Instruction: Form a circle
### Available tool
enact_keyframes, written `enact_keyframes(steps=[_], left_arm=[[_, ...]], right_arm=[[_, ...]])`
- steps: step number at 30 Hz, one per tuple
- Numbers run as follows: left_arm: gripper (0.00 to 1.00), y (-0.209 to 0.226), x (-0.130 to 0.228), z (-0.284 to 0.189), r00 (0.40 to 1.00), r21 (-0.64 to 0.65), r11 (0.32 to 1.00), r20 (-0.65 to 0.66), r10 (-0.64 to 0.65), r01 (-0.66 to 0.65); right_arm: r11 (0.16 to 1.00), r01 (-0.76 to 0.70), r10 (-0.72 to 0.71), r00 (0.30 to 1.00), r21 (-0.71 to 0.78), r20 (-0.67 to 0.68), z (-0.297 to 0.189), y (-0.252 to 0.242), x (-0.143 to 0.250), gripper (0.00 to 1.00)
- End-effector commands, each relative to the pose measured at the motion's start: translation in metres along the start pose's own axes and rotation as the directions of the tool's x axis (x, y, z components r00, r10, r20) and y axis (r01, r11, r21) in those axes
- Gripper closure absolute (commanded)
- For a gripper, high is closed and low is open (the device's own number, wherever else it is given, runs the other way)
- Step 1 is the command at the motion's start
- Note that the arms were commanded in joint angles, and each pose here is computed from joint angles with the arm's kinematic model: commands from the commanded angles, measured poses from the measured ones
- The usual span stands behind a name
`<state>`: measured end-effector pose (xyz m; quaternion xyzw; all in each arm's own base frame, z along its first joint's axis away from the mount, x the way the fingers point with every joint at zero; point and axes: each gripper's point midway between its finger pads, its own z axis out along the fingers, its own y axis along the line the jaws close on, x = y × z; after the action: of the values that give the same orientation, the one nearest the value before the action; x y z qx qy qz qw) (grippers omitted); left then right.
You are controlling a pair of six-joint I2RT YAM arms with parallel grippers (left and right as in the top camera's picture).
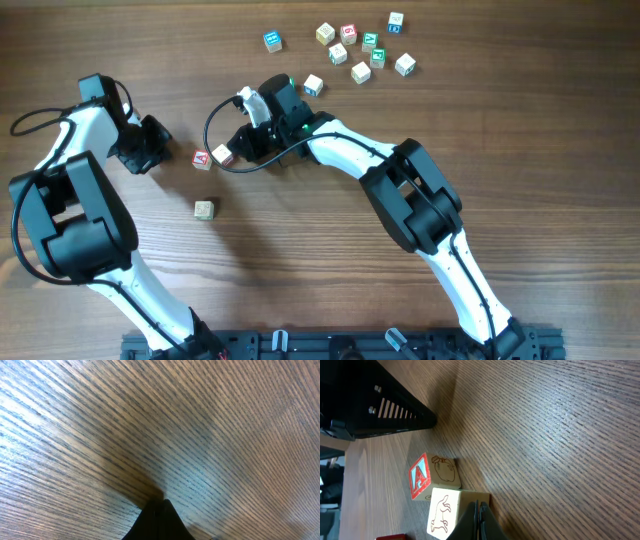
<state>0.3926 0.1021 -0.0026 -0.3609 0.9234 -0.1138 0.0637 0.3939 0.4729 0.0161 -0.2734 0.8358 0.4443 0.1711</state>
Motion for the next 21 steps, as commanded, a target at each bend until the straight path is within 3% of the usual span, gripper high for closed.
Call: enact_keyframes(steps=[1,9,15,21], left_arm=[[0.96,0.012,-0.002,0.003,1.000,-0.044,0.999,0.011,-0.018,0.019],[0.96,0.012,-0.002,0.003,1.000,-0.044,0.999,0.011,-0.018,0.019],[0.96,0.012,-0.002,0.003,1.000,-0.044,0.999,0.011,-0.018,0.019],[0.96,0.012,-0.002,0.003,1.000,-0.044,0.999,0.011,-0.018,0.019]], right_arm=[[1.000,-0.022,0.021,0.999,-0.020,-0.026,0.004,-0.002,0.010,0.96],[0.998,-0.063,0.062,0.998,-0.010,-0.017,0.000,-0.009,0.006,0.96],[0.989,-0.112,0.110,0.993,0.093,0.030,-0.012,-0.041,-0.003,0.96],[0.993,-0.112,0.112,0.994,0.030,0.005,-0.012,-0.031,0.000,0.96]])
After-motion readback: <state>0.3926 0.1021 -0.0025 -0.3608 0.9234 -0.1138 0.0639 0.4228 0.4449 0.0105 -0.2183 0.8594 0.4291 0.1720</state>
